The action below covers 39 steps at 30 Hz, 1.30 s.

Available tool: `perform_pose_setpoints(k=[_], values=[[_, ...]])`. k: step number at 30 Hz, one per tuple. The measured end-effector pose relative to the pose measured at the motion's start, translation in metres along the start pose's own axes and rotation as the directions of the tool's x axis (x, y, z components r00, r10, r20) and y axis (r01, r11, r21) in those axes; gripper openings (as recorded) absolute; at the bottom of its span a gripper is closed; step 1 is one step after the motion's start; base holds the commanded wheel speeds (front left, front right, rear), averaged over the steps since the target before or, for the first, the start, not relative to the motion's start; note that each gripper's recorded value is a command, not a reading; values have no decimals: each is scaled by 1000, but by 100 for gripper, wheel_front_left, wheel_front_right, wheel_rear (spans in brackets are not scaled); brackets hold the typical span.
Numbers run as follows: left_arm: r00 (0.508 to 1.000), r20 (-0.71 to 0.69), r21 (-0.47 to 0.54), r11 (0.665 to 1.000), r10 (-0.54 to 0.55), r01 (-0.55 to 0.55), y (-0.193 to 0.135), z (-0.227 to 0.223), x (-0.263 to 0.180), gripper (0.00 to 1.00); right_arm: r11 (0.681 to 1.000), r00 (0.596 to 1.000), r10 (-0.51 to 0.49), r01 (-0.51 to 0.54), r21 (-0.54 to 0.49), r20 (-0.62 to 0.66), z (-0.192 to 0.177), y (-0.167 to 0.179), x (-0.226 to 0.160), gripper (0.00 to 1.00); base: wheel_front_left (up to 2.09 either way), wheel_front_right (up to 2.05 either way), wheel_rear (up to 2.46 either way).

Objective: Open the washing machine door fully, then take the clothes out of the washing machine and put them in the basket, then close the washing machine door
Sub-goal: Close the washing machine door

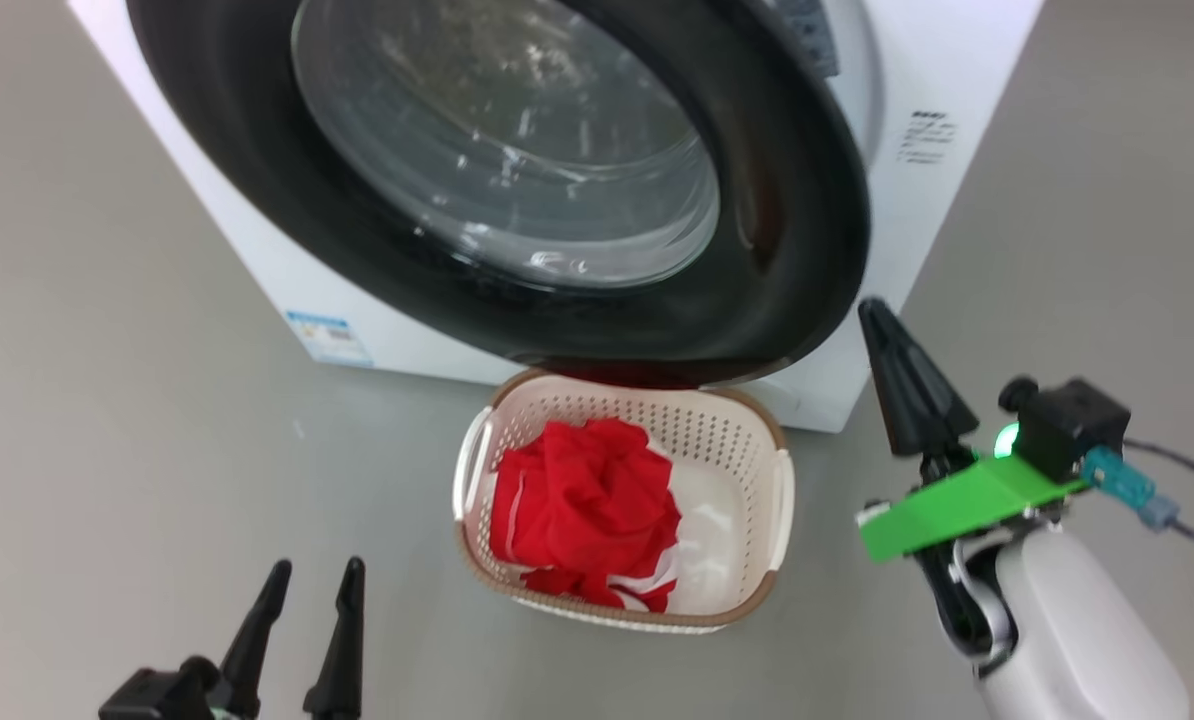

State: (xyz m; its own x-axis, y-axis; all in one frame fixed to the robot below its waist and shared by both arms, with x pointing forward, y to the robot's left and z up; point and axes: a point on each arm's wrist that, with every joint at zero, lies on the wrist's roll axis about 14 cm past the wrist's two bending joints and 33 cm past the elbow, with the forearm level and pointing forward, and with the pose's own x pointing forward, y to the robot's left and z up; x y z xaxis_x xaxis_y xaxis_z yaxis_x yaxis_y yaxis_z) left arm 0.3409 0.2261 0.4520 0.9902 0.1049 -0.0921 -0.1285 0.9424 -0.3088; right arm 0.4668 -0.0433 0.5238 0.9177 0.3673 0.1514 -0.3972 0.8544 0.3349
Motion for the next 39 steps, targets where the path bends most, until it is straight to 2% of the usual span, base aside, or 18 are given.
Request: perform_pose_setpoints(k=[7, 26, 39], values=[[999, -17, -1, 1000, 27, -27, 8, -4, 8, 100, 999, 999, 28, -27, 22, -17, -15, 2, 37, 0, 0, 0, 0], [998, -57, 10, 999, 32, -32, 11, -15, 38, 100, 999, 999, -5, 4, 35, 47, -19, -24, 108, 0, 0, 0, 0], [997, -60, 21, 999, 44, -43, 16, -15, 45, 100, 998, 999, 20, -23, 58, 47, -28, -17, 127, 0, 0, 0, 0]])
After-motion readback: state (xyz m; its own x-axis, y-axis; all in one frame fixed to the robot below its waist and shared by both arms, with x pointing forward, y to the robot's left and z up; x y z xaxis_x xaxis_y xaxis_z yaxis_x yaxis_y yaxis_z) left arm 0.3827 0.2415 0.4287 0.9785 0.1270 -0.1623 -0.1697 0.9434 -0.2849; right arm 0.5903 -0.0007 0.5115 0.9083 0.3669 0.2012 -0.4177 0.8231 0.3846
